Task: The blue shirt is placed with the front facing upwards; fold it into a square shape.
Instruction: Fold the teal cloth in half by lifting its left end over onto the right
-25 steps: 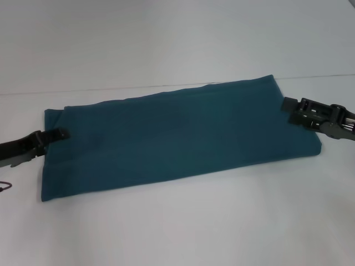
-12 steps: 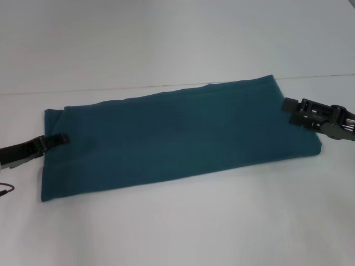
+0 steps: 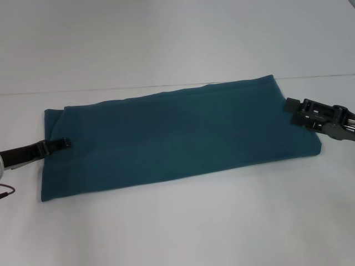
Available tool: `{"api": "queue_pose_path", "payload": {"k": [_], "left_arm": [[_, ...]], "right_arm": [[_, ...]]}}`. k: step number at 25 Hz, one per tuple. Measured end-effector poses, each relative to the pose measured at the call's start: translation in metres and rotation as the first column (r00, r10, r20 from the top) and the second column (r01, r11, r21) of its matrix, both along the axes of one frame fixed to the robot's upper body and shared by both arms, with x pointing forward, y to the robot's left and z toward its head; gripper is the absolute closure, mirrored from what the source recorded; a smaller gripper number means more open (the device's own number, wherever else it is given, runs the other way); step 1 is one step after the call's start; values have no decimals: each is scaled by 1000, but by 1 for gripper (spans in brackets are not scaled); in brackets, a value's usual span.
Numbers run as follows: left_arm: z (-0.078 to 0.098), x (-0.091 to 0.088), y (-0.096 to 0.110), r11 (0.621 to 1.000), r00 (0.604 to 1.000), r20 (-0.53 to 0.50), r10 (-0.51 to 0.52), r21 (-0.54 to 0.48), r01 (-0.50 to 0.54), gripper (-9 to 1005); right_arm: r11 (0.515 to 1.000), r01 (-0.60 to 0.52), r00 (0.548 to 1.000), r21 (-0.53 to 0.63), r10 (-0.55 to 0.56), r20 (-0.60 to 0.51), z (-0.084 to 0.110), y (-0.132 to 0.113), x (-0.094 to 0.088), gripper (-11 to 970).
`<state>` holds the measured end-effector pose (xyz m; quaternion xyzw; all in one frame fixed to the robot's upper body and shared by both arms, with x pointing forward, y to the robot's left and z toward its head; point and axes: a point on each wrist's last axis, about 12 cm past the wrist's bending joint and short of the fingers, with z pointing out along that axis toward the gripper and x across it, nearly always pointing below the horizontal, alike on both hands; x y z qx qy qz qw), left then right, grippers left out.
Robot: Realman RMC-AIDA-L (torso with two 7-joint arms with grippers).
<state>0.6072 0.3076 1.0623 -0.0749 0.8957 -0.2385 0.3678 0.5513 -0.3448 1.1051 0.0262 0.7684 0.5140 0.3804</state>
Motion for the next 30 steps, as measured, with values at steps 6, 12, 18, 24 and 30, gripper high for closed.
{"api": "queue_pose_path", "payload": {"k": [6,12,18,24,30], "left_arm": [[-2,1,0,1000,1000,-11,-4,20,4,96],[-2,1,1,1000,1000,-12,3,22,-3,96],[-4,0,2,1000,1000,-17,9,20,-9,97],[-7,0,0,1000,999,-33,-3,28,3,98],[-7,-1,-5,999,999,-44,-32,14,33,97]], "right_arm": [[1000,0,1000,-1,0,0,0,0,0,81],[1000,2,1000,-2,-2,-1,0,-1,0,83],[1000,2,1000,-3,-2,0,0,-1,0,84],[1000,2,1000,-3,-2,1,0,-1,0,86],[1000,3,1000,-3,-3,2,0,-1,0,87]]}}
